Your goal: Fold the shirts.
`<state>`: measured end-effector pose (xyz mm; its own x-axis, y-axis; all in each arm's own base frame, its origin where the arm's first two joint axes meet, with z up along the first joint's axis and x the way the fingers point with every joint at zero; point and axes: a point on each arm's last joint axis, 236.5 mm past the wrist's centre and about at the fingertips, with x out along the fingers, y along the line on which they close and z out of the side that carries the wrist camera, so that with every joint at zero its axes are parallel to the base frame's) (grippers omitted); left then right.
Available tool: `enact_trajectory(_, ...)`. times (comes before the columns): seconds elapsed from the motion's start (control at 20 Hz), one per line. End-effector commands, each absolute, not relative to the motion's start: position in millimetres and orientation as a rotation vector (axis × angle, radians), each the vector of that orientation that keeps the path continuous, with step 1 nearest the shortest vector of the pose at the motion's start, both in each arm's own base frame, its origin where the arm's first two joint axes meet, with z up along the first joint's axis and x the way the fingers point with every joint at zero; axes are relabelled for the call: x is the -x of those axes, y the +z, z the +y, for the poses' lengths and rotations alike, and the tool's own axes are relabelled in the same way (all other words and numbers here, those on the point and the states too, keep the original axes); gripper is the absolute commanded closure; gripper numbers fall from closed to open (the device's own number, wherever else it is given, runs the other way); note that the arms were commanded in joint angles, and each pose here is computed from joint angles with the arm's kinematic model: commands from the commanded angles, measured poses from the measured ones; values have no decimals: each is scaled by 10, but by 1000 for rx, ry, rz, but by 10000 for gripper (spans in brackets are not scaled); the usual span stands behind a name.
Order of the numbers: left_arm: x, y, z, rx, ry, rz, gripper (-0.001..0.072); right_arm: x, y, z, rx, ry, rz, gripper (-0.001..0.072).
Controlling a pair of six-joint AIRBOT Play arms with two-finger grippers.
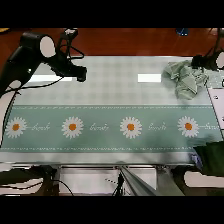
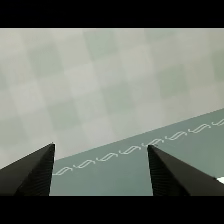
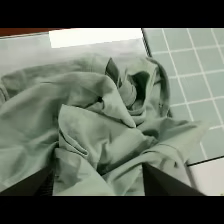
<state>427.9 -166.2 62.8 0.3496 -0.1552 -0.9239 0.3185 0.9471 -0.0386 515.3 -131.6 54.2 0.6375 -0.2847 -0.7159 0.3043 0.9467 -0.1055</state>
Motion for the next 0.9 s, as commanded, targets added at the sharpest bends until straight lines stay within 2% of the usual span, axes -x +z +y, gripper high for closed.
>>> enact_trajectory(0.0, -4213, 619, -1725, -169, -324, 1191, -13, -5159, -76, -1499, -184, -328, 901, 122)
enact_trajectory(0.35, -4193, 619, -1772, -175, -333, 1191, -13, -5271, -888, -1220, -203, -268, 1006, 127)
enact_trajectory(0.4, -4193, 619, -1772, -175, -333, 1191, -13, -5288, -954, -1186, -192, -261, 1011, 174)
enact_trajectory(0.45, -4194, 619, -1772, -175, -333, 1190, -13, -5307, -1004, -1162, -185, -255, 1012, 360)
enact_trajectory(0.5, -4194, 619, -1771, -176, -333, 1190, -13, -5317, -1002, -1144, -183, -252, 1009, 590)
enact_trajectory(0.55, -4194, 619, -1771, -176, -333, 1190, -13, -5337, -928, -1132, -195, -251, 993, 686)
enact_trajectory(0.7, -4200, 717, -1772, -173, -336, 1168, -13, -5424, -289, -1160, -143, -233, 874, 686)
enact_trajectory(0.75, -4209, 822, -1776, -168, -338, 1146, 23, -5438, 80, -1160, -107, -219, 808, 687)
enact_trajectory(0.8, -4225, 983, -1783, -162, -342, 1112, 157, -5422, 464, -1146, -78, -207, 741, 688)
enact_trajectory(0.85, -4243, 1197, -1790, -153, -347, 1063, 200, -5372, 916, -1100, -59, -188, 661, 688)
